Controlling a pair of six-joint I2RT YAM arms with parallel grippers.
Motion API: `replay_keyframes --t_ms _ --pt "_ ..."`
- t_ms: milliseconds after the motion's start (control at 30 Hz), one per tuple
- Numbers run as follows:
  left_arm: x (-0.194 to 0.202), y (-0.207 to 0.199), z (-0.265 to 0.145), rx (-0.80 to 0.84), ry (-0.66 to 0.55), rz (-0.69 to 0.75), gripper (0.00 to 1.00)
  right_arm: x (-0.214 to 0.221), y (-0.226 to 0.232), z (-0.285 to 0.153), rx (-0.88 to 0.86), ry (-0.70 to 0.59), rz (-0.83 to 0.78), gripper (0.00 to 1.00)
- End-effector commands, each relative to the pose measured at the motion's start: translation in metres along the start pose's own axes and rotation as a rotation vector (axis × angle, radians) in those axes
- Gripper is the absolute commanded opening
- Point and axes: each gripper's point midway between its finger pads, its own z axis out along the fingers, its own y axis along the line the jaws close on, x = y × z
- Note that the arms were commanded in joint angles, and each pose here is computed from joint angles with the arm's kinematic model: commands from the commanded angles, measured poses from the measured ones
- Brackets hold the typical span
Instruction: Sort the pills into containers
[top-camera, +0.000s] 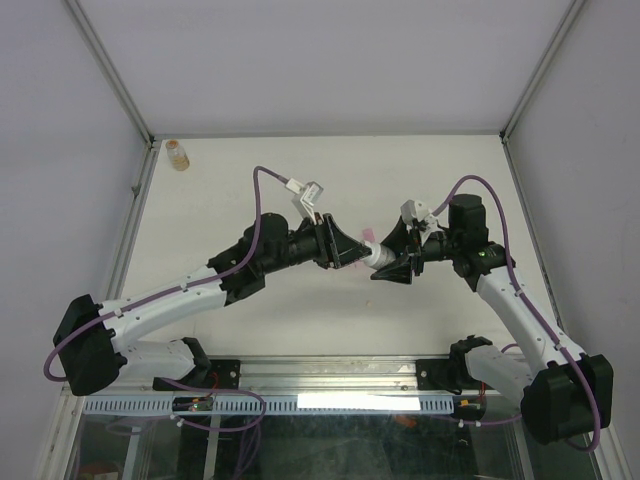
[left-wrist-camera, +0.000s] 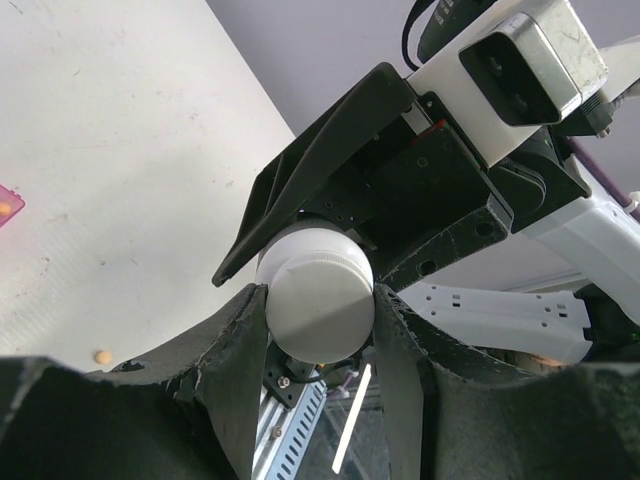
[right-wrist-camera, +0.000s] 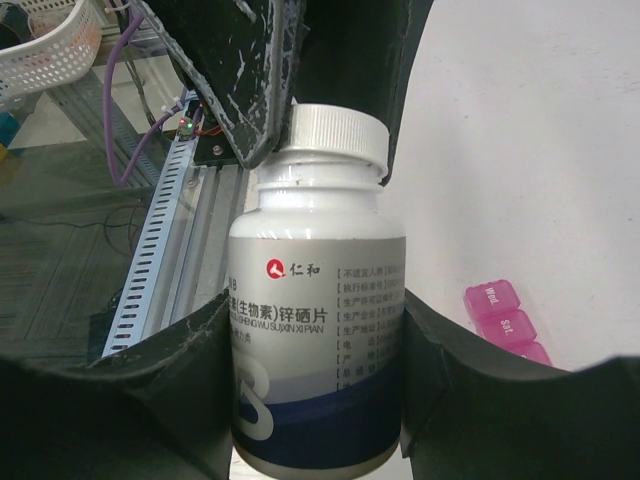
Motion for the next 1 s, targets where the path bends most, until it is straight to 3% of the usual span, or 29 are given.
replay_keyframes --t_ms 0,267,600,967 --pt "-0.01 -0.03 0.0 0.085 0.0 0.033 0.41 -0.011 0.0 -0.001 0.0 -0.018 -0.08 0.0" --pt "-0.012 -0.031 0.0 0.068 0.009 0.056 0.42 -0.012 -0.002 -0.002 0.016 -0.014 -0.075 0.0" --pt "-0.009 -0.03 0.005 0.046 0.063 0.092 0.32 -0.013 -0.006 -0.002 0.039 -0.005 -0.065 0.0" --pt "0.014 -0.017 0.011 0.032 0.215 0.156 0.25 -0.017 -0.006 -0.004 0.057 0.004 -0.081 0.0"
